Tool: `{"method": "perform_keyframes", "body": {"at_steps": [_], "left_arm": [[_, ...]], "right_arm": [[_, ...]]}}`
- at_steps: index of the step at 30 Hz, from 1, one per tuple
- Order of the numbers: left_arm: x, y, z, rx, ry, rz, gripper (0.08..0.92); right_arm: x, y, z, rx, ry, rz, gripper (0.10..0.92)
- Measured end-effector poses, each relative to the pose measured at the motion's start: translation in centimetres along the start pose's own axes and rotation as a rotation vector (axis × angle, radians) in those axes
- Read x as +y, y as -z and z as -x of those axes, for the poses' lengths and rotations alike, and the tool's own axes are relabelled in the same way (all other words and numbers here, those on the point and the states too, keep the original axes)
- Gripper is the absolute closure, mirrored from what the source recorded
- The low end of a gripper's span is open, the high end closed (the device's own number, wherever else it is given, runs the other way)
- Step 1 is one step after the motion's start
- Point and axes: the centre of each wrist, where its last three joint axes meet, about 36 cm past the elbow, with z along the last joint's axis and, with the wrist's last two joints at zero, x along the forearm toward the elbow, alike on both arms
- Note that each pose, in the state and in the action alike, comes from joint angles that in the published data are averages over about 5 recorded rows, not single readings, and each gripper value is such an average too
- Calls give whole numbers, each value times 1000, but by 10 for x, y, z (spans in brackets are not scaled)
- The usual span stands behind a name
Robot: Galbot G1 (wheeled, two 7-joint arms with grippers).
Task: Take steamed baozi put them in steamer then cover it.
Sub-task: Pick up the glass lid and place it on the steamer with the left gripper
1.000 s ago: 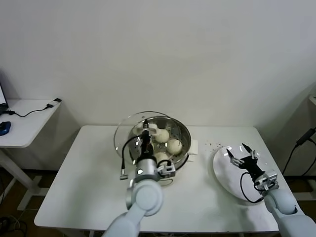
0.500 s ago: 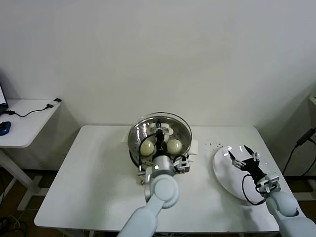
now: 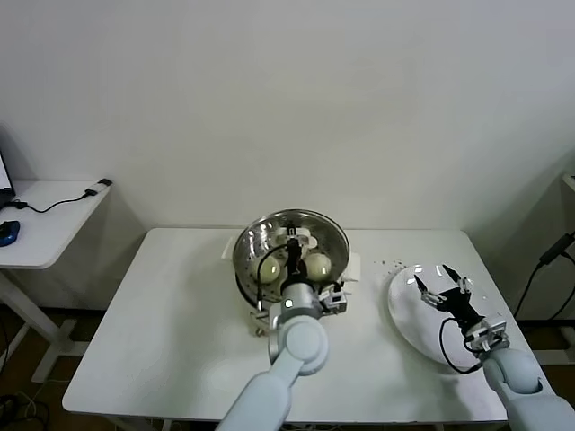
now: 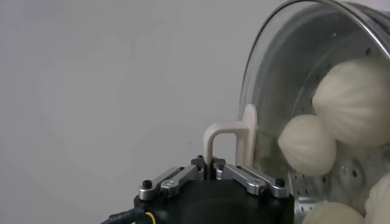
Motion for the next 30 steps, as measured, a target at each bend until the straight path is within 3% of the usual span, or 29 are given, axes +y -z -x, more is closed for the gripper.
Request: {"method": "perform_keyframes", "body": {"at_steps": [30], "left_arm": [[-14,-3,3,-6,-13,29,857]], "right_arm": [[0,-6,-1,2,8,-9,200]]}}
